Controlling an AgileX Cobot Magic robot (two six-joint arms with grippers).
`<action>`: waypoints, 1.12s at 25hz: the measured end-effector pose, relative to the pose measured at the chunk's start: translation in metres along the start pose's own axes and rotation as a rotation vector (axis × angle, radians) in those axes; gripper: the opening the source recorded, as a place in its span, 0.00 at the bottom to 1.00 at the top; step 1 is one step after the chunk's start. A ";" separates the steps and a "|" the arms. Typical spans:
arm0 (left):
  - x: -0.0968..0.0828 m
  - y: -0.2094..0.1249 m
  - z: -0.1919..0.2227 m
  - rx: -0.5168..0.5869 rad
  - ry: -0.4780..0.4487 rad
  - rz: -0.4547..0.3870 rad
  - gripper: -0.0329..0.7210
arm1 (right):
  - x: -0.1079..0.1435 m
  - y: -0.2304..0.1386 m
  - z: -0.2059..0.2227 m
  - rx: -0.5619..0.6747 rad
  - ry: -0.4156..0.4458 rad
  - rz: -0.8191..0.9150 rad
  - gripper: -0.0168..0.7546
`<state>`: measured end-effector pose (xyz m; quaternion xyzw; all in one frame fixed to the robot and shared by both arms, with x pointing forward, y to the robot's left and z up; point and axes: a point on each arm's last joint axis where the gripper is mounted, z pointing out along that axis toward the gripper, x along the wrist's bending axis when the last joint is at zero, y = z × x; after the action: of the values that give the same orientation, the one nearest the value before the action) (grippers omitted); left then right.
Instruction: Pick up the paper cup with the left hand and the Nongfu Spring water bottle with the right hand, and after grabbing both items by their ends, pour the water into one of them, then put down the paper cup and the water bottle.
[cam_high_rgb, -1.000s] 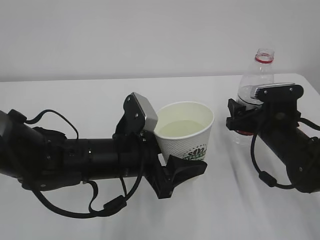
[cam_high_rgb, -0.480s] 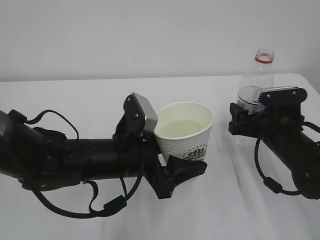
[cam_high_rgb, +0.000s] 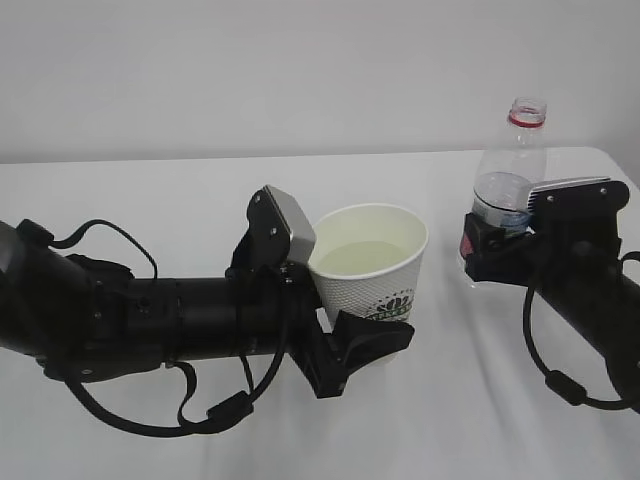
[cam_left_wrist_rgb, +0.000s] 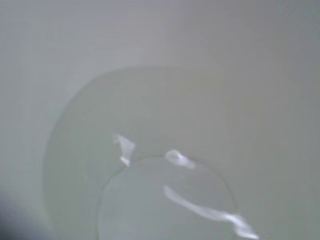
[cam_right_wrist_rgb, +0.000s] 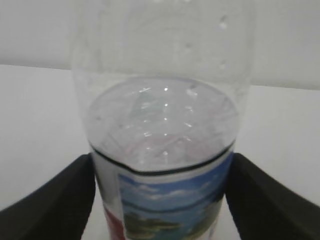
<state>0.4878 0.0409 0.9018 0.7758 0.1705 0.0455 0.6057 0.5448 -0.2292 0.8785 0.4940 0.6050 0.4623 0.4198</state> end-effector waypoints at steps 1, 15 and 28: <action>0.000 0.000 0.000 0.000 0.000 0.000 0.71 | 0.000 0.000 -0.001 0.000 0.004 -0.002 0.81; 0.000 0.000 0.000 0.000 0.000 0.000 0.71 | 0.003 -0.003 -0.030 0.039 0.072 -0.035 0.82; 0.005 0.002 0.000 -0.027 0.053 -0.043 0.71 | -0.002 0.032 -0.081 -0.078 0.070 -0.029 0.81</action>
<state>0.4928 0.0422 0.9034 0.7624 0.2025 0.0552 0.6121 0.4740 -0.2405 0.9280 0.4521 0.6079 0.4962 0.4240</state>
